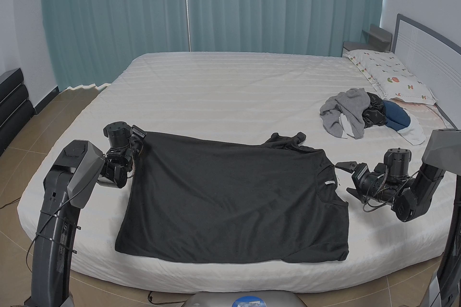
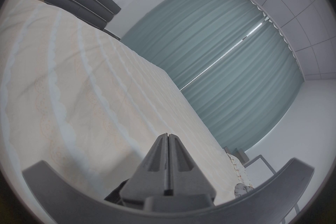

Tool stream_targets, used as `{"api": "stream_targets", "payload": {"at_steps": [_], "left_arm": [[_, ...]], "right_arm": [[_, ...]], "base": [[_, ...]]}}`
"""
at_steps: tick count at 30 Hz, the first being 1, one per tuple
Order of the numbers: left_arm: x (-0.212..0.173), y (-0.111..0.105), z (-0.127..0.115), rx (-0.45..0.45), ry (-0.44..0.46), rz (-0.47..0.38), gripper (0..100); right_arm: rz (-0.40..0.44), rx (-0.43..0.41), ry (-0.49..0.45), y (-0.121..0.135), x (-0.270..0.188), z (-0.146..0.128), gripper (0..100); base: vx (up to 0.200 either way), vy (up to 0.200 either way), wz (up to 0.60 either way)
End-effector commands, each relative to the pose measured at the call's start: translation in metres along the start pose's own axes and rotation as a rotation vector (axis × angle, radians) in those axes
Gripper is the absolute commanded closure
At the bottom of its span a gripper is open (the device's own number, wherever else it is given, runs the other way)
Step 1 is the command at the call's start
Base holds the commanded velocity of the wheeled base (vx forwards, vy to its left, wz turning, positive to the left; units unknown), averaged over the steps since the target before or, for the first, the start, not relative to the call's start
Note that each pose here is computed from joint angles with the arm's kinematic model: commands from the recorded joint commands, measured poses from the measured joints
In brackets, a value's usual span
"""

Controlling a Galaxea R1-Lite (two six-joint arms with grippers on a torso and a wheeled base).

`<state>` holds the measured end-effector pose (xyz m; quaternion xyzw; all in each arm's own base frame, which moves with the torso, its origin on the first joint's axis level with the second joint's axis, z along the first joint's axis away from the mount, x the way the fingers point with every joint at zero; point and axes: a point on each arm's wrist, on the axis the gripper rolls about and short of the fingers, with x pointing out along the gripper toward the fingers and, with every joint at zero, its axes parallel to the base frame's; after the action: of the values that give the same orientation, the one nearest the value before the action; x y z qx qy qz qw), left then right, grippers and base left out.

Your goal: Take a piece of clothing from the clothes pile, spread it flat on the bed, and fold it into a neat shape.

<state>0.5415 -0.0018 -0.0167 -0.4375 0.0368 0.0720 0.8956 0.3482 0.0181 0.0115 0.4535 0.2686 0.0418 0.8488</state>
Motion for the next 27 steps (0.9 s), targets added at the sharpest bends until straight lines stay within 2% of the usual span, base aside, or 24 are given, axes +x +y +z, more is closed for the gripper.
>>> {"api": "stream_targets", "payload": {"at_steps": [1,8,17,27], "left_arm": [[0.001,0.004,0.0,0.003,-0.003,0.005,100],[0.004,0.006,0.009,0.001,-0.051,0.017,100],[0.005,0.008,0.01,0.001,-0.056,0.019,100],[0.008,0.013,0.024,-0.003,-0.087,0.027,100]], "right_arm": [[-0.061,-0.026,0.01,-0.016,0.006,-0.007,0],[-0.128,-0.136,0.046,-0.026,0.001,-0.018,0],[-0.149,-0.143,0.07,-0.033,0.003,-0.024,0],[-0.169,-0.139,0.095,-0.033,-0.004,-0.024,0]], "base": [[0.0,0.0,0.0],[0.0,0.0,0.0],[0.0,0.0,0.0],[0.0,0.0,0.0]]}}
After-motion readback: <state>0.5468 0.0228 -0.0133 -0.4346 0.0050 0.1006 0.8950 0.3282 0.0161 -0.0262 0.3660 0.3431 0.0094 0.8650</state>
